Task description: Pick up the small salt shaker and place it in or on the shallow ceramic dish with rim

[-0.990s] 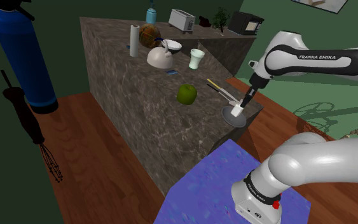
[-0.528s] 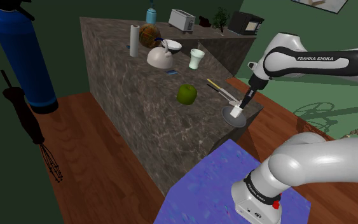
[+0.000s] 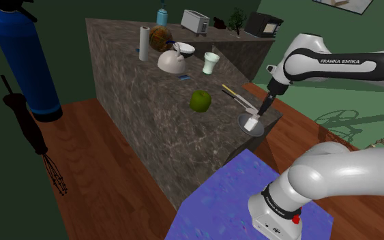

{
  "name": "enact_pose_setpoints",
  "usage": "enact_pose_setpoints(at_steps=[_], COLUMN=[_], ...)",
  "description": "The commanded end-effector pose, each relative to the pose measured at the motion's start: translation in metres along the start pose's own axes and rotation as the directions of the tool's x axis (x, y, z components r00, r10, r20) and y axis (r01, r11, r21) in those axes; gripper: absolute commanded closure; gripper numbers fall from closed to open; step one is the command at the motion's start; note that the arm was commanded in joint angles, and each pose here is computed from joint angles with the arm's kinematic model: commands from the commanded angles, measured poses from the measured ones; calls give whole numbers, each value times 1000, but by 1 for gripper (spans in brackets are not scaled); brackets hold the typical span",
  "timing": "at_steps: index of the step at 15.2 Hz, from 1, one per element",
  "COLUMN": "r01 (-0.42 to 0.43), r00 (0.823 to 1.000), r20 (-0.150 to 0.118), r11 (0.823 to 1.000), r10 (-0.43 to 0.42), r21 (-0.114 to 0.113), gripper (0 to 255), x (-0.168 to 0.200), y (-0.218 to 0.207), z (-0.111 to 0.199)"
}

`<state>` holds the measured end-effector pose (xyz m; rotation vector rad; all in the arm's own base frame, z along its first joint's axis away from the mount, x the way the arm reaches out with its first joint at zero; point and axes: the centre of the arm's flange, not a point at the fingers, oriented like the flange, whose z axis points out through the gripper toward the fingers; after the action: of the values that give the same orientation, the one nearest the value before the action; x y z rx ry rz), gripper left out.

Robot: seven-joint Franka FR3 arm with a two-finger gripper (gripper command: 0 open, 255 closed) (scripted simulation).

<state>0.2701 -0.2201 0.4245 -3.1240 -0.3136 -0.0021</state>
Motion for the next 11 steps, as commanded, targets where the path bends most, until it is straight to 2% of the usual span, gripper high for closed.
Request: enact_pose_setpoints(at_steps=[1, 3, 11], r01=[0, 0, 0], r00=[1000, 1000, 1000], r20=[0, 0, 0], r11=[1000, 1000, 1000], r10=[0, 0, 0], r21=[0, 0, 0], gripper=[0, 0, 0], x=[0, 0, 0], y=[0, 0, 0], z=[-20, -44, -44])
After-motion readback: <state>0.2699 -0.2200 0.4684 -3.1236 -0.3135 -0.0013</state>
